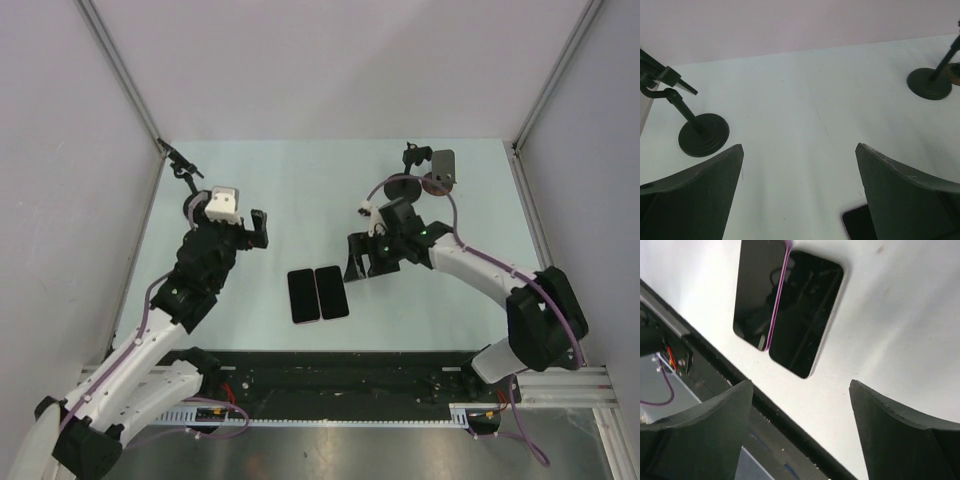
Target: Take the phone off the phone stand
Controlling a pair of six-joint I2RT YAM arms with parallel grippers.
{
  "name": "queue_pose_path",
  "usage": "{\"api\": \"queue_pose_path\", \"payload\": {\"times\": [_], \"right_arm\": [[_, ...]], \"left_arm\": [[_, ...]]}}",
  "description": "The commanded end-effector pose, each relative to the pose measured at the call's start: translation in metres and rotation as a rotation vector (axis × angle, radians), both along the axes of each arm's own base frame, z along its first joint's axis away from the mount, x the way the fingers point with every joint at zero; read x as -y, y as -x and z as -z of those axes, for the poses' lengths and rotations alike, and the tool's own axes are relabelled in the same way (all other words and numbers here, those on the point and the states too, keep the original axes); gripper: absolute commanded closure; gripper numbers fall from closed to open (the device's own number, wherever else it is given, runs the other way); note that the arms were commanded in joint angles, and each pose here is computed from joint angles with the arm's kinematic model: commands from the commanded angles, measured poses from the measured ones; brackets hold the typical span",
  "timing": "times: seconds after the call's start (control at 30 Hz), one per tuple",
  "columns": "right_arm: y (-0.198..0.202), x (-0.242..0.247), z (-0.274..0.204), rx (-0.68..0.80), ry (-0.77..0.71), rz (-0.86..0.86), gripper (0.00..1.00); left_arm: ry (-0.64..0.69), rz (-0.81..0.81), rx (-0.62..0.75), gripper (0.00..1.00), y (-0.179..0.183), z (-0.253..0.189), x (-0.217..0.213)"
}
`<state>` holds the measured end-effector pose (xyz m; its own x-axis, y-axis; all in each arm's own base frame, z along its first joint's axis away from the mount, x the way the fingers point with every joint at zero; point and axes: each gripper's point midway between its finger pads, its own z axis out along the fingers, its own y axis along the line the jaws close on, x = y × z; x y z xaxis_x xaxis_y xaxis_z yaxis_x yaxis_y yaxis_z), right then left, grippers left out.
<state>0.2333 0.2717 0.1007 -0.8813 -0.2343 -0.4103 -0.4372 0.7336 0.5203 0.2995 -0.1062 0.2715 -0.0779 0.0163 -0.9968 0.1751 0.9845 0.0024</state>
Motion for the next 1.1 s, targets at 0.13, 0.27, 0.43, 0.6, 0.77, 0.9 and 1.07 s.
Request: {"api": "queue_pose_path", "payload": {"times": [0.13, 0.27, 0.43, 0.6, 0.77, 0.9, 1.07], "right_arm": [[-0.061, 0.061, -0.072, 0.318, 0.019, 0.203, 0.02], [-0.076, 0.085, -0.087, 0.439, 0.091, 0.272, 0.0], [-0.079, 0.094, -0.09, 0.487, 0.138, 0.263, 0.0], [-0.08, 0.095, -0.094, 0.516, 0.132, 0.258, 0.0], [-0.081, 0.094, -0.092, 0.523, 0.13, 0.253, 0.01], [-0.079, 0.096, -0.092, 0.526, 0.134, 0.254, 0.02], [-0.078, 0.1, -0.09, 0.528, 0.153, 0.259, 0.03]], "left_arm": [[0.126, -0.191, -0.024, 0.0, -0.045, -0.037, -0.034], [0.181, -0.299, -0.06, 0.0, -0.078, -0.043, -0.059], [0.337, -0.458, -0.106, 0.0, -0.111, -0.043, -0.118], [0.431, -0.593, -0.114, 0.0, -0.136, -0.042, -0.178], [0.462, -0.583, -0.136, 0.0, -0.165, -0.041, -0.195], [0.483, -0.54, -0.166, 0.06, -0.185, -0.035, -0.193], [0.51, -0.494, -0.209, 0.16, -0.203, -0.022, -0.185]]}}
